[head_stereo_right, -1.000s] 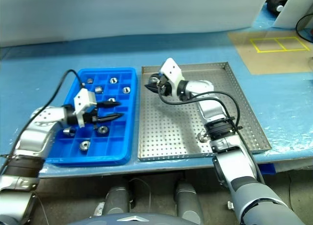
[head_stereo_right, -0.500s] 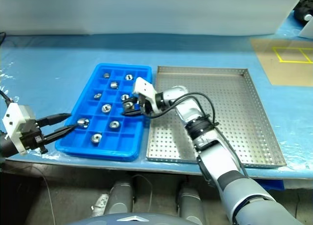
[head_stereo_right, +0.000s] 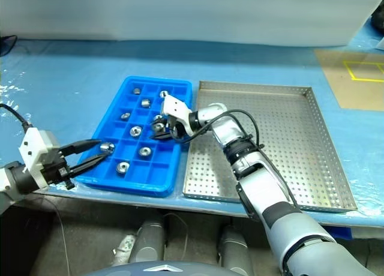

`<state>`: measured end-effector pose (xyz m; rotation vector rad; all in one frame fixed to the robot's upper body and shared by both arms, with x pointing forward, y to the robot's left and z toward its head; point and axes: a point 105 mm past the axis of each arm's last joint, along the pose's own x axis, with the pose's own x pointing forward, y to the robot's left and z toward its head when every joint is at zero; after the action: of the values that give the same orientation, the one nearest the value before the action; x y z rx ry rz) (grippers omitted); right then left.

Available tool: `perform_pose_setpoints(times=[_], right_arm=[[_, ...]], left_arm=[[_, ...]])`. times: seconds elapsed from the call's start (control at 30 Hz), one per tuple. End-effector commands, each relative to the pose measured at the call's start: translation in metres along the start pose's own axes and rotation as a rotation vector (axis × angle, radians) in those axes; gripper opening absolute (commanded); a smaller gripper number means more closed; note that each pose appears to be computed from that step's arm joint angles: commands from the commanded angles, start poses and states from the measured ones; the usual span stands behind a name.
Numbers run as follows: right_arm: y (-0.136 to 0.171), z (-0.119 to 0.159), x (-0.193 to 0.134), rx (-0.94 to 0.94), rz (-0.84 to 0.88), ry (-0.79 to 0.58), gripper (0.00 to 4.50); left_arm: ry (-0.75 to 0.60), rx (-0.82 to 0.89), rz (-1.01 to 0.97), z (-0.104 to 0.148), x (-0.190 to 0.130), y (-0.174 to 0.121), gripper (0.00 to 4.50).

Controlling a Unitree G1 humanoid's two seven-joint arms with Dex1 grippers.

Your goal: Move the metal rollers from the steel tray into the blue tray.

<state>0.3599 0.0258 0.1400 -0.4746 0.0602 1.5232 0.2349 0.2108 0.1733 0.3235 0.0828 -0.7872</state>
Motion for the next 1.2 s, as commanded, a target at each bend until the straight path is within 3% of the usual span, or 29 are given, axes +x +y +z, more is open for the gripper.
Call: perform_pose_setpoints(times=[0.03, 0.23, 0.33, 0.47, 0.67, 0.83, 1.2], right_arm=[[-0.004, 0.011, -0.008, -0.027, -0.032, -0.042, 1.82], [-0.003, 0.005, -0.012, -0.002, -0.054, -0.047, 1.82], [0.002, 0.006, -0.013, 0.011, -0.045, -0.065, 2.87], [-0.012, 0.003, -0.013, 0.007, -0.16, -0.032, 4.16], [-0.03, 0.014, -0.029, 0.01, -0.286, -0.081, 4.16], [-0.037, 0.025, -0.062, 0.015, -0.374, -0.112, 4.16], [0.019, -0.005, -0.15, 0.09, -0.475, 0.103, 4.16]], left_arm=[[-0.013, 0.02, -0.034, 0.003, 0.009, 0.002, 2.14], [-0.028, 0.028, -0.067, 0.005, 0.019, 0.006, 2.14], [-0.031, 0.031, -0.082, 0.004, 0.022, 0.007, 2.14], [-0.037, 0.031, -0.094, 0.004, 0.024, 0.008, 2.14], [-0.057, 0.034, -0.133, 0.005, 0.036, 0.01, 2.14], [-0.105, 0.032, -0.206, 0.008, 0.06, 0.008, 2.14], [-0.226, 0.036, -0.527, 0.019, 0.136, -0.022, 2.14]])
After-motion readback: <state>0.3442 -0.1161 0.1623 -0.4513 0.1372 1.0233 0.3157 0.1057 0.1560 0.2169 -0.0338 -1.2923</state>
